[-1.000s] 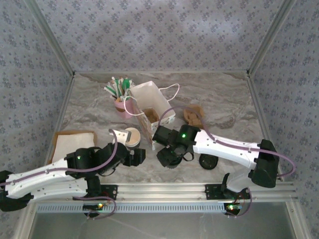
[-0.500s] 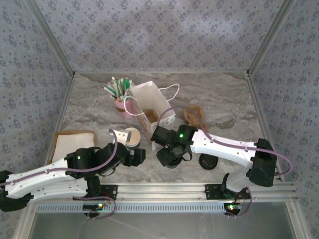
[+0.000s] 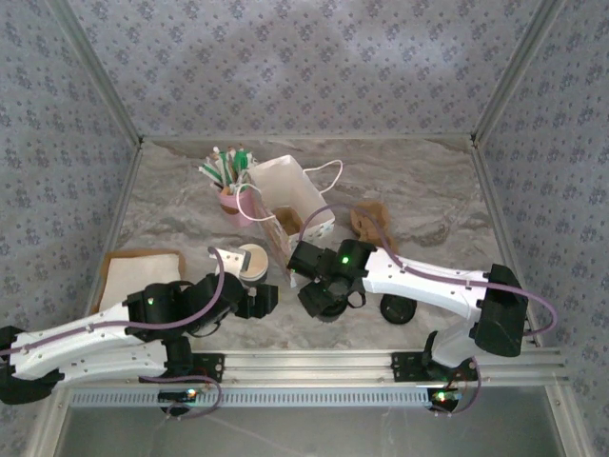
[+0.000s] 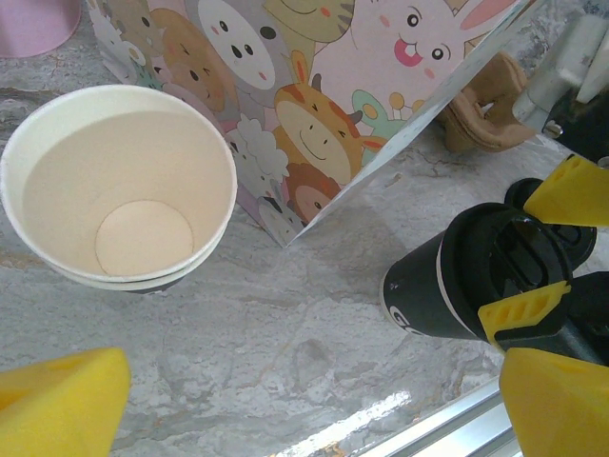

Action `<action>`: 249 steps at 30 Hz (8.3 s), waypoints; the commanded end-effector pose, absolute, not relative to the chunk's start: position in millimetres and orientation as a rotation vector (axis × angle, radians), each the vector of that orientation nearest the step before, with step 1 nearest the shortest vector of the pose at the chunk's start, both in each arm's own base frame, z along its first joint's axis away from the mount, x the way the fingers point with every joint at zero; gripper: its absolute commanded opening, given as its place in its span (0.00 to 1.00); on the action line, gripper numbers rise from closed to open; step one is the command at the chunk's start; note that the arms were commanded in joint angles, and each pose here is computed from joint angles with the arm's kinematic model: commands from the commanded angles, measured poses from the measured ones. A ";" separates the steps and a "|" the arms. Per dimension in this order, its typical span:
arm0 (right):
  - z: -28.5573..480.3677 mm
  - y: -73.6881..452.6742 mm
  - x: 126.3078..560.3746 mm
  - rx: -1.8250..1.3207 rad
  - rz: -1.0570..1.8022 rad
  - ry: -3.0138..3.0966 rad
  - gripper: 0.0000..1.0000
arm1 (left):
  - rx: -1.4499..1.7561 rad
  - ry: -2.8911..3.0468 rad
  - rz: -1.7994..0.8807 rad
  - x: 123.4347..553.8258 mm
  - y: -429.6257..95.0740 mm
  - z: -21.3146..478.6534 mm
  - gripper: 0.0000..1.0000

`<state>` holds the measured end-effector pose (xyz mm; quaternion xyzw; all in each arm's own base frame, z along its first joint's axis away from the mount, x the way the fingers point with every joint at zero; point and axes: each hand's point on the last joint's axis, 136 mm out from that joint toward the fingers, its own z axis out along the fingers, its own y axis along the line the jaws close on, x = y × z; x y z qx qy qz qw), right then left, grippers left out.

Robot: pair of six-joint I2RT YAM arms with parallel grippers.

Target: Pack the takeout coffee

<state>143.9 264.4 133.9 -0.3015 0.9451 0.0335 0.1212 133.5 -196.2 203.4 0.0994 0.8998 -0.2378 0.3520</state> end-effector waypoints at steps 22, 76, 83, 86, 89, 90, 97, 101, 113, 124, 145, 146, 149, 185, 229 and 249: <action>142.2 244.6 144.1 -0.801 0.039 2.745 0.69 | 0.278 2.310 -0.659 130.9 -200.9 213.7 0.99; 137.0 187.6 123.7 -0.614 -0.029 2.872 0.84 | 0.289 2.316 -0.678 130.2 -207.7 212.6 0.99; 137.7 183.2 122.6 -0.603 -0.038 2.878 0.84 | 0.290 2.316 -0.681 130.0 -208.7 213.3 0.99; 135.6 182.2 120.8 -0.601 -0.040 2.889 0.84 | 0.291 2.318 -0.680 129.9 -208.9 212.3 0.99; 134.6 182.6 120.2 -0.593 -0.038 2.897 0.82 | 0.292 2.318 -0.679 129.8 -209.0 212.2 1.00; 134.3 182.9 120.2 -0.590 -0.037 2.899 0.81 | 0.293 2.318 -0.679 129.8 -209.0 212.3 0.99; 131.3 183.9 119.8 -0.584 -0.046 2.913 0.81 | 0.295 2.318 -0.678 129.6 -208.7 211.5 0.99; 129.8 184.1 119.4 -0.580 -0.047 2.921 0.80 | 0.293 2.318 -0.678 129.7 -208.4 211.2 1.00; 126.7 184.3 117.4 -0.574 -0.042 2.936 0.82 | 0.293 2.320 -0.680 129.5 -208.5 211.1 0.99; 125.2 183.3 116.9 -0.573 -0.056 2.943 0.84 | 0.291 2.322 -0.680 129.4 -208.7 209.3 0.99; 124.7 180.2 116.5 -0.562 -0.068 2.944 0.79 | 0.292 2.319 -0.692 129.3 -211.2 211.9 1.00; 125.3 180.2 116.5 -0.562 -0.069 2.945 0.79 | 0.294 2.320 -0.693 129.0 -211.3 211.6 1.00; 127.4 180.4 117.0 -0.560 -0.066 2.940 0.79 | 0.292 2.323 -0.692 128.7 -210.9 210.6 0.99; 157.0 170.6 121.5 -0.516 -0.031 2.857 0.69 | 0.210 2.228 -0.643 141.4 -188.4 254.6 0.99; 389.3 210.8 157.5 -0.679 0.450 2.423 0.69 | 0.225 2.448 -0.868 424.3 -246.1 354.5 0.92; 409.6 224.0 186.8 -0.661 0.494 2.381 0.69 | 0.221 2.525 -0.998 389.3 -275.1 305.0 0.93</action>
